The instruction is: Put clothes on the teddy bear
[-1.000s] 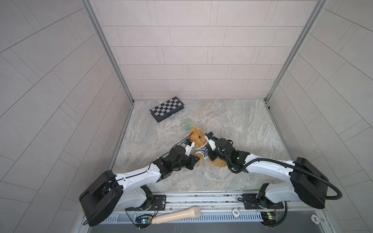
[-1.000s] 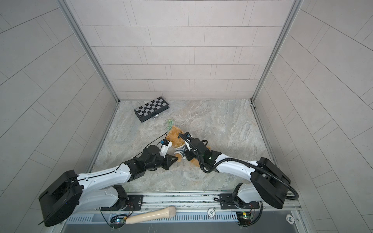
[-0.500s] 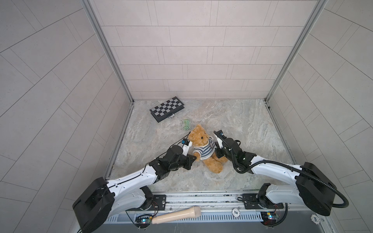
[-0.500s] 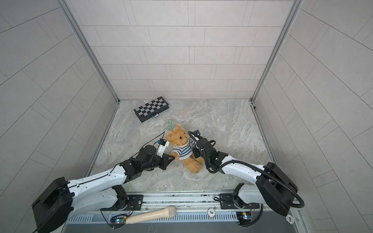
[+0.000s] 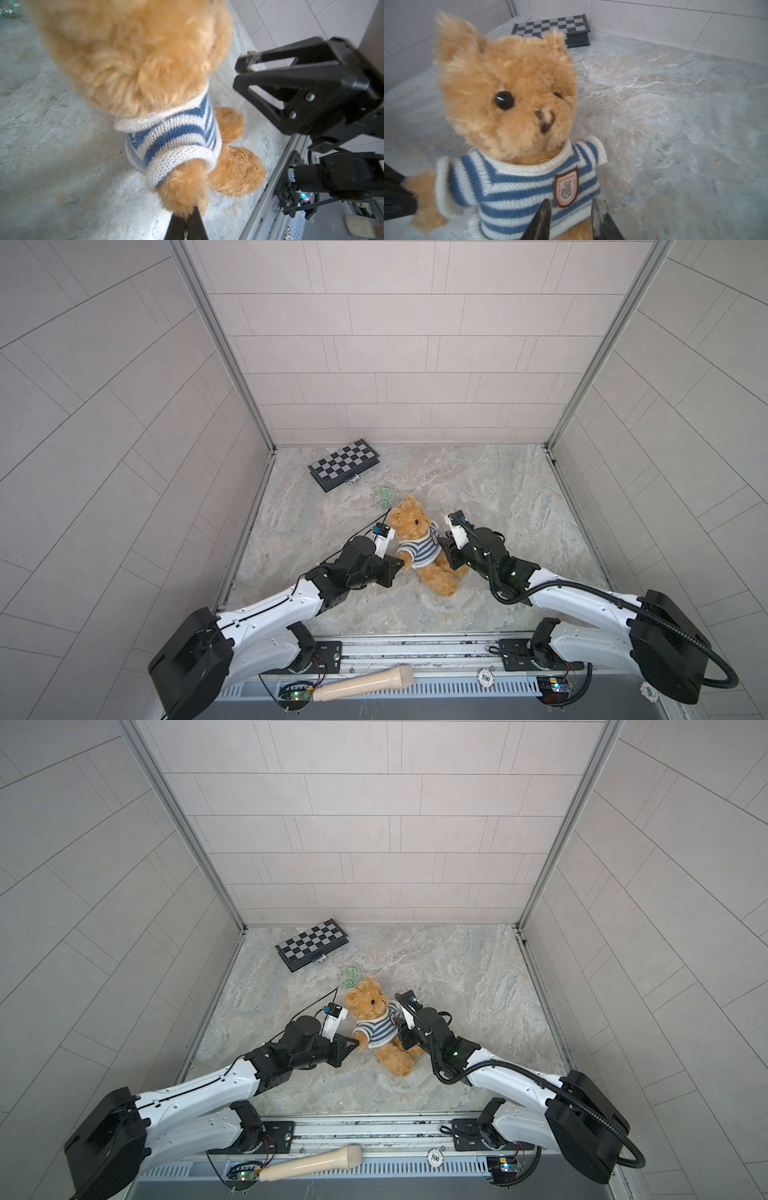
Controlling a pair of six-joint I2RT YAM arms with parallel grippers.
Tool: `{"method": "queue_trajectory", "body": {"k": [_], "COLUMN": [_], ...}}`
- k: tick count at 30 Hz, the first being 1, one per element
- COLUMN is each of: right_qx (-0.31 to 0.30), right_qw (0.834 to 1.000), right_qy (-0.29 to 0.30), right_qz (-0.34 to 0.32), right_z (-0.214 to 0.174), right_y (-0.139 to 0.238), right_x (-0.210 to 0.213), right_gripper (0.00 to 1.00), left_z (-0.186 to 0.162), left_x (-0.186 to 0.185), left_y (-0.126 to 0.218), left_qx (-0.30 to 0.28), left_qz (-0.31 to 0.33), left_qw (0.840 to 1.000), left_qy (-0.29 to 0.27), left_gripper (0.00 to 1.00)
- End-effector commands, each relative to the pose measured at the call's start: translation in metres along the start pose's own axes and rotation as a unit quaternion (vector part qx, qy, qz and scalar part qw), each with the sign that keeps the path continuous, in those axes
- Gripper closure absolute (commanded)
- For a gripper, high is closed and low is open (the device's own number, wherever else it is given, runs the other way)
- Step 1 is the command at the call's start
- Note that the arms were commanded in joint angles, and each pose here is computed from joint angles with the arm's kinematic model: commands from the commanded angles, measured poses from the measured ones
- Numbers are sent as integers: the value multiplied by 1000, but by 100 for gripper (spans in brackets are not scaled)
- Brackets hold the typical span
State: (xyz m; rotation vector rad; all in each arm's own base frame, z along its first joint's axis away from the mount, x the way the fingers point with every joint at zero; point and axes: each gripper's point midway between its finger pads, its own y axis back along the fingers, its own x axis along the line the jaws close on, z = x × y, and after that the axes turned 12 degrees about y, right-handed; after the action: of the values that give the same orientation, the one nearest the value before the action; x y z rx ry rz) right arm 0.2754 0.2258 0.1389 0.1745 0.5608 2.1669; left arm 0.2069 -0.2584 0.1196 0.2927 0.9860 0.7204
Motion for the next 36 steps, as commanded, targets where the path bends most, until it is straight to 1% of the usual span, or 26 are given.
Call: {"method": "queue_trajectory", "body": {"k": [1,3,5,9,15,20,25,28,29,31,33,36], "right_qx": [-40,-61,-82,-120,-129,-121,-110,-108,-106,-98,-88,-82], "right_qw": [995,989,985,973,960,958,956,954,954,955,962,973], "right_qy": [17,28,34,57,107,123,135,138,140,142,142,137], "right_qz": [93,130,149,189,223,228,236,243,243,240,218,168], "right_z": [13,14,16,25,33,32,25,21,18,13,8,3], "right_y": [11,20,28,44,49,40,30,27,27,25,22,23], "right_x": [32,44,51,64,82,88,94,98,98,97,90,72], "right_gripper": [56,53,51,49,48,50,59,69,74,87,100,100], "left_z": [26,32,36,45,52,55,56,56,57,58,59,60], "left_x": [-42,-58,-68,-82,-96,-100,-105,-104,-105,-106,-108,-106], "left_y": [10,17,23,31,33,36,38,39,40,42,44,50], "left_qx": [-21,-26,-32,-42,-41,-44,-47,-49,-50,-53,-55,-63], "left_qz": [-70,-100,-119,-142,-164,-170,-182,-181,-182,-186,-188,-185], "left_qw": [997,995,992,989,985,984,981,981,981,980,979,979], "left_qy": [-14,-16,-15,-3,26,38,47,52,53,55,55,53], "left_gripper": [100,100,100,100,100,100,100,100,100,100,100,100]}}
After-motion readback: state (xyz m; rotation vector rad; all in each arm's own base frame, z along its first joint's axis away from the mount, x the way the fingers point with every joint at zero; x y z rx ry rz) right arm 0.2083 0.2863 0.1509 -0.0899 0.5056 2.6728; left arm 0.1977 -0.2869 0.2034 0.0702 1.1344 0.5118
